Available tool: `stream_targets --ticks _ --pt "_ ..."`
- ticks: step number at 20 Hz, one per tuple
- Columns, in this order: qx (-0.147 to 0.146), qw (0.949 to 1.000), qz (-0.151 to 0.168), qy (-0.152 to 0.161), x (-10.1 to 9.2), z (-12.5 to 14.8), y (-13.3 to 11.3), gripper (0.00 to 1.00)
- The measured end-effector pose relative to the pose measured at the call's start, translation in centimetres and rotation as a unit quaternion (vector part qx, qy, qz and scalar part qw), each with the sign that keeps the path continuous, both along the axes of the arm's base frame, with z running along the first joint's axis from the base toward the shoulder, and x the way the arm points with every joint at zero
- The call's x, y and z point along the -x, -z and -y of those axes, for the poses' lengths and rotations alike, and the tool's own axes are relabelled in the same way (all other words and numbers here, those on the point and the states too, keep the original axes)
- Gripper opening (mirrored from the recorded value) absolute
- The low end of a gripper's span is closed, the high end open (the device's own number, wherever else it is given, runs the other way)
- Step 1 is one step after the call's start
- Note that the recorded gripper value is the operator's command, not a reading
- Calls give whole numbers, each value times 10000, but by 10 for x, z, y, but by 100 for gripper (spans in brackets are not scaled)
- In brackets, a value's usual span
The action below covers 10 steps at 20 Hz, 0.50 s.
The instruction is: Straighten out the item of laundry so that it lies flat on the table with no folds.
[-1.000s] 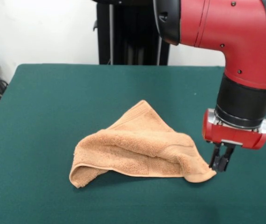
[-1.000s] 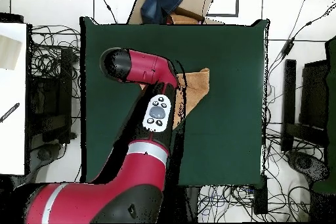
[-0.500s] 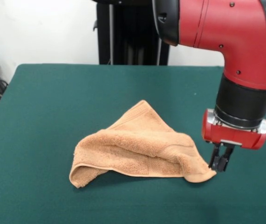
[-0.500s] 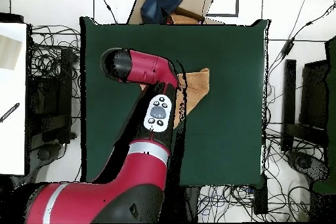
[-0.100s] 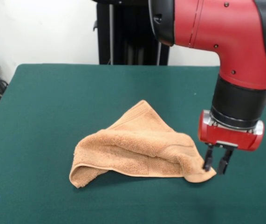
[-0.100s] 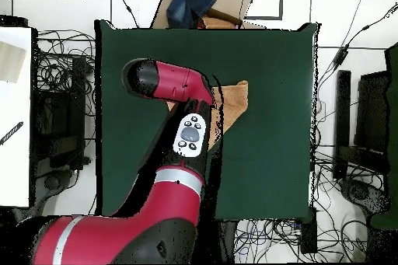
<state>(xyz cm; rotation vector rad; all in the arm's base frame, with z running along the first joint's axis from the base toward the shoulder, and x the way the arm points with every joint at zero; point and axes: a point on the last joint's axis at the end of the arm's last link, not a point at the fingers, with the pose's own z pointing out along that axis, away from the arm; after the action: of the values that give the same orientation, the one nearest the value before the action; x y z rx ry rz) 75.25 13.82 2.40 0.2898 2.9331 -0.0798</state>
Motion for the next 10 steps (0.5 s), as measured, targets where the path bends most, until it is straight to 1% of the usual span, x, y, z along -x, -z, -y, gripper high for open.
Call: stream_targets --ticks 10 --pt "112 9994 336 50 3 8 9 100"
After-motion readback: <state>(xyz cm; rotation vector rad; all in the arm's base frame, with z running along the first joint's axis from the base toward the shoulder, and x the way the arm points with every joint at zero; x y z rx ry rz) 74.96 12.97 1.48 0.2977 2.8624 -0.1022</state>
